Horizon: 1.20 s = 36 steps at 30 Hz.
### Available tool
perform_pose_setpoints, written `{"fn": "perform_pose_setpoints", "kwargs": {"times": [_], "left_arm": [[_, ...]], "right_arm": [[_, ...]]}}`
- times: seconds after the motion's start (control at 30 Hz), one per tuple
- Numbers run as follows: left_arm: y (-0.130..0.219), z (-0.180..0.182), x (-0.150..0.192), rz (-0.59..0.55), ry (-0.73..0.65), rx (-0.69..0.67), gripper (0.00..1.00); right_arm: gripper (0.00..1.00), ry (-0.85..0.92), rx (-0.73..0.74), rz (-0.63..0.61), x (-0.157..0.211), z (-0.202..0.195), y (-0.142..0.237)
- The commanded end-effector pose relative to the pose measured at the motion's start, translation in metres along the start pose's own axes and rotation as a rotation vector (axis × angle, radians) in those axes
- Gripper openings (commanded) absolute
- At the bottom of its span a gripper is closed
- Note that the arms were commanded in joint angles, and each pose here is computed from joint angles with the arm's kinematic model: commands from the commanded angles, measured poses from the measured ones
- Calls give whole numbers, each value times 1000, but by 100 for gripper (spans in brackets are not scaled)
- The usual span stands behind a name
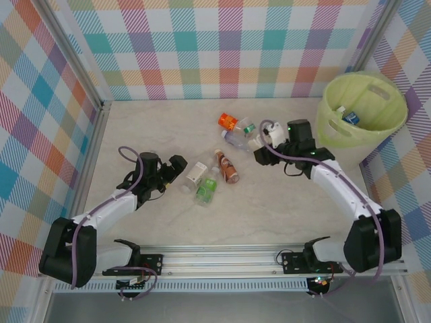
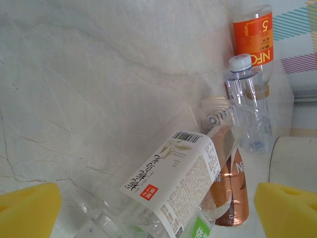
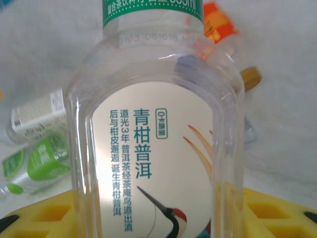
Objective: Put the plastic bottles in the bin
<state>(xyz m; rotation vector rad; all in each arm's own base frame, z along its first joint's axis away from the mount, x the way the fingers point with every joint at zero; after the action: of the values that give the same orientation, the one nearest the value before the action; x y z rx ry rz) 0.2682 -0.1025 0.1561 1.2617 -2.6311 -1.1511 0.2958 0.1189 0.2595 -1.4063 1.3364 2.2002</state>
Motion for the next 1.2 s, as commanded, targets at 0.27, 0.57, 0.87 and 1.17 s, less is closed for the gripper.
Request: {"fn": "perform_pose_setpoints", "kwargs": {"times": [0.27,0.57,0.87,1.17], "left_arm": [[1,-24,-5,-6,-26,105,100],[5,-22,-4,-23,-28,100,100],[13,-33,-2,9,-114,97,100],[10,-39,2,44,-157,79,100]], "right_arm": [[49,-129,311,-431,-71,-63,112],[50,-190,686,-551,-98,-119,187],[53,-322,808,-486,-93,-170,195],[84,-391,726,-411,-91,-181,178]]}}
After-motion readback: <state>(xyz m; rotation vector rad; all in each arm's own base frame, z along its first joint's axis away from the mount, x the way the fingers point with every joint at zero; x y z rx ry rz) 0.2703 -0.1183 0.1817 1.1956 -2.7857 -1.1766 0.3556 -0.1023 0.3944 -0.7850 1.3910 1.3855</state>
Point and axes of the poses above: each hand's point on the last joint's axis, 136 mm out from that joint toward the fingers, its own y axis back along the fingers, its own z axis along the line the jaws close on, x = y × z, the point moved 8 cm from there along y, back along the fingers, and after that the axes turned 1 degree about y, right-handed, at the moved point
